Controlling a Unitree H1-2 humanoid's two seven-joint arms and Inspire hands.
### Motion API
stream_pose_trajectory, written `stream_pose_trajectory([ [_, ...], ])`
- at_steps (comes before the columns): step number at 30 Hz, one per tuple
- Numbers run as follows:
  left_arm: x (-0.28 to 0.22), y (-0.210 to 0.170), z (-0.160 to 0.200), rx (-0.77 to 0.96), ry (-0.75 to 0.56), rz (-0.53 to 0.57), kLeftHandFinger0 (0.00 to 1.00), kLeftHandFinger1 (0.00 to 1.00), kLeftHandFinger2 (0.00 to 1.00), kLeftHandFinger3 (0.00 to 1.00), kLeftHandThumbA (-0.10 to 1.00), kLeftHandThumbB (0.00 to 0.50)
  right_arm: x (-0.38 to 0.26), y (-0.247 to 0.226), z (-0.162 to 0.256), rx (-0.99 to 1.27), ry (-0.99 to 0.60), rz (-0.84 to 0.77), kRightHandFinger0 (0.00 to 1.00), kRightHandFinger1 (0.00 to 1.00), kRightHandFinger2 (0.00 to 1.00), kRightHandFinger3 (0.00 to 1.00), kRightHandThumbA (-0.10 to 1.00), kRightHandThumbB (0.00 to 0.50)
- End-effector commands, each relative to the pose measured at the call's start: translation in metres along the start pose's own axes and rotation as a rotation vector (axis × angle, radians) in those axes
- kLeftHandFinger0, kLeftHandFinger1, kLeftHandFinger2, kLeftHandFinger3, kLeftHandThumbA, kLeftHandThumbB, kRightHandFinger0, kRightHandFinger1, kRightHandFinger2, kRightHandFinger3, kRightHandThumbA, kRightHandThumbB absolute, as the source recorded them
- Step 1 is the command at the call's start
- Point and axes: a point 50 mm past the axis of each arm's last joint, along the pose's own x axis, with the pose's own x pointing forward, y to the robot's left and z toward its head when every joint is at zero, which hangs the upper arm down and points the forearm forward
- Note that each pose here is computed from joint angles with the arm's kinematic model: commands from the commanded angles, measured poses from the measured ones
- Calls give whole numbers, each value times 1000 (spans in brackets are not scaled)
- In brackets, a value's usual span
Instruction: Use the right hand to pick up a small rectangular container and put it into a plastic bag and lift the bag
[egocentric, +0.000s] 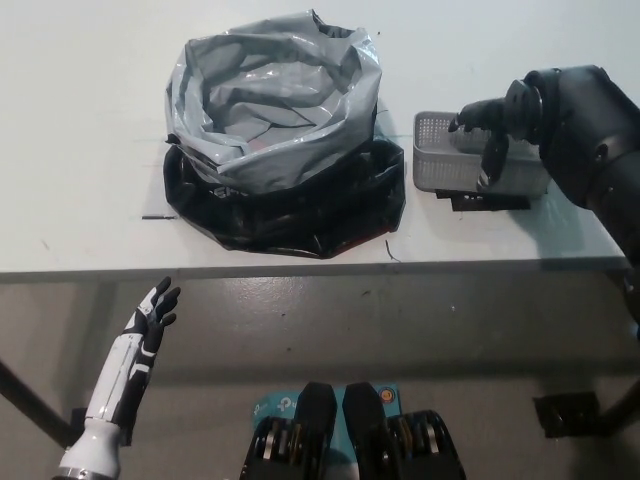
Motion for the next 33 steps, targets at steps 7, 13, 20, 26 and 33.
stream_pose_trajectory([
  [7,9,8,14,25,-67,-1,1000,1000,1000,1000,1000,240,3,1,-11,35,21,-65,1000,1000,1000,1000,742,500],
  [13,11,10,15,35,-82,4,1000,1000,1000,1000,1000,238,9,15,-13,49,46,-30,1000,1000,1000,1000,675,500],
  [20,13,11,16,24,-81,10,1000,1000,1000,1000,1000,249,17,32,-11,32,80,6,1000,1000,1000,1000,664,500],
  [26,14,11,17,36,-83,9,1000,1000,1000,1000,1000,244,21,39,-10,42,46,-38,930,1000,1000,1000,418,337],
  [33,22,12,20,40,-95,6,1000,1000,1000,1000,1000,236,16,29,-12,209,-48,-55,1,207,465,760,-100,195],
])
